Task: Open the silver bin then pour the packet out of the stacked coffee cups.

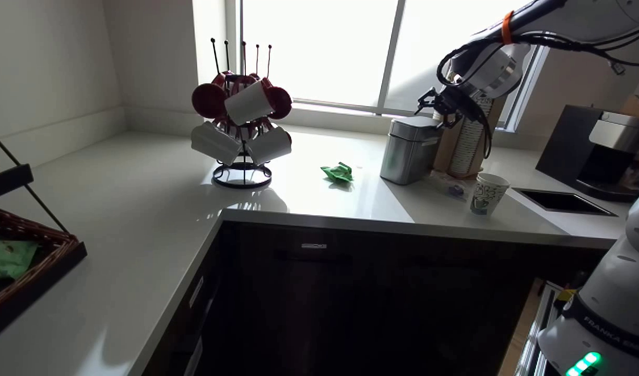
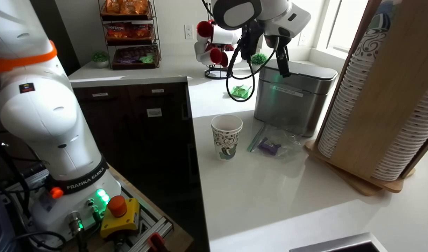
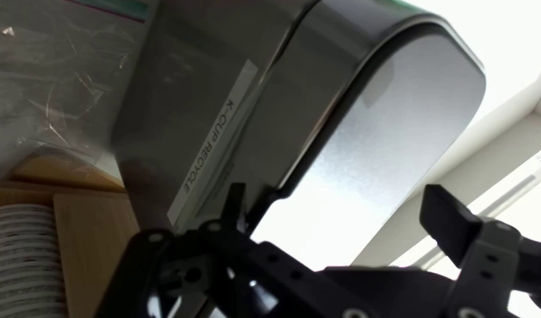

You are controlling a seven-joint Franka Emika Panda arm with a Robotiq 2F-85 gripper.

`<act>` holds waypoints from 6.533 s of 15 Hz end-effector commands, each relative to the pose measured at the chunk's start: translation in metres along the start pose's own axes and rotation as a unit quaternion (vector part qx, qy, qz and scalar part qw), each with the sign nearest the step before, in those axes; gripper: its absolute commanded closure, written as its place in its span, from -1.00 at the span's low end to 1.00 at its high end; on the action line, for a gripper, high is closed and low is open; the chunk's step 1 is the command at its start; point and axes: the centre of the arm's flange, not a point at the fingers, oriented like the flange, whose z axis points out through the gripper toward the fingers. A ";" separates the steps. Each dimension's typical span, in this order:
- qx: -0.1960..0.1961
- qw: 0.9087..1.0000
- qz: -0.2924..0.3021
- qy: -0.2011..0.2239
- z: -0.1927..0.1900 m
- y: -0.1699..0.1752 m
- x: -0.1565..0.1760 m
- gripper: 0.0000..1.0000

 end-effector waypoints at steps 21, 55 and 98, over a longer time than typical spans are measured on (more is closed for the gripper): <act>0.036 0.999 -0.016 0.025 -0.013 -0.002 0.010 -1.00; 0.082 0.989 -0.044 0.118 0.000 -0.105 0.051 -1.00; -0.109 0.938 -0.275 -0.181 -0.078 0.007 -0.005 -1.00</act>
